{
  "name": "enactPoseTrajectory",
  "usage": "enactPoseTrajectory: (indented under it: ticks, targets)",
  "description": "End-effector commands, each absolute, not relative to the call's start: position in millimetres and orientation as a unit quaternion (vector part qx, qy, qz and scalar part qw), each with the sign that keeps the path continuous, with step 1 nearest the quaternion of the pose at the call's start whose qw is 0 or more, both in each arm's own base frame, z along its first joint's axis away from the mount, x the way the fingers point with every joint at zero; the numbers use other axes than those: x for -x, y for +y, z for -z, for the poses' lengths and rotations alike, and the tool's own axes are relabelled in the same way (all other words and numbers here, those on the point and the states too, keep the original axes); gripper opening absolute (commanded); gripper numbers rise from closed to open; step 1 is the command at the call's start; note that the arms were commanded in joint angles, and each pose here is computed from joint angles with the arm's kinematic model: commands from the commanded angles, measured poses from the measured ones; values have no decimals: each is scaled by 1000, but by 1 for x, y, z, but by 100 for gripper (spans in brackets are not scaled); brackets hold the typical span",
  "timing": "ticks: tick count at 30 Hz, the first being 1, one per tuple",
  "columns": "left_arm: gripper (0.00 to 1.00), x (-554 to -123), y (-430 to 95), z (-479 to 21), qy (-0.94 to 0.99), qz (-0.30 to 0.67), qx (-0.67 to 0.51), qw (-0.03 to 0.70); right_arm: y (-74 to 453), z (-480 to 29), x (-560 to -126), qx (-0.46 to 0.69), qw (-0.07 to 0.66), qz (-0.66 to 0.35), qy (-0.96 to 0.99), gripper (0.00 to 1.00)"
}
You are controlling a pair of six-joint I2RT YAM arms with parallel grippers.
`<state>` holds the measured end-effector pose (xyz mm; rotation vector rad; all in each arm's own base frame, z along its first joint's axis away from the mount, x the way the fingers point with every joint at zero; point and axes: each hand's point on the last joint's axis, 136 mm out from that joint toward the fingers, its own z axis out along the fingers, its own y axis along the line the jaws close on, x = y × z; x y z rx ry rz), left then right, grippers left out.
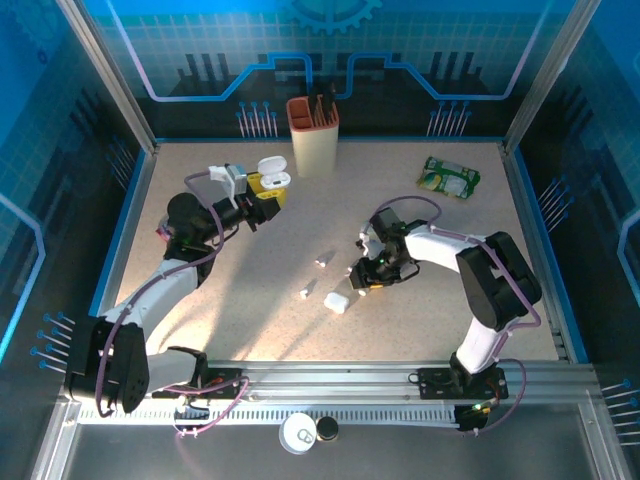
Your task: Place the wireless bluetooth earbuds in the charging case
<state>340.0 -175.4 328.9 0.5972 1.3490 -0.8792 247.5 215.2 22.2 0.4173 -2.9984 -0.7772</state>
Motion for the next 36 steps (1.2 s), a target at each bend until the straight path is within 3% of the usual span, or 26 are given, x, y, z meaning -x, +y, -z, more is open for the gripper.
enactPoseTrajectory:
  ticks: [1,7,10,14,23,36]
  targets:
    - [44,-337,-175,-329,588,394,-269,654,214,-26,-226,-124,38,251,-959,46]
    - [44,-338,-175,-327,590,392,-268,653,211,-31,-228,-129,35,234,-963,46]
    - [45,-338,-174,-326,592,389,-266,654,208,-36,-233,-136,21,210,-968,52]
    - [45,-343,-168,-323,602,379,-251,656,199,-45,-241,-147,-17,144,-978,60]
    - [45,-353,-145,-320,616,348,-233,667,182,-61,-233,-153,-54,-40,-986,63]
    - [44,-355,-131,-327,617,335,-241,670,213,-46,-225,-188,-23,-175,-966,48]
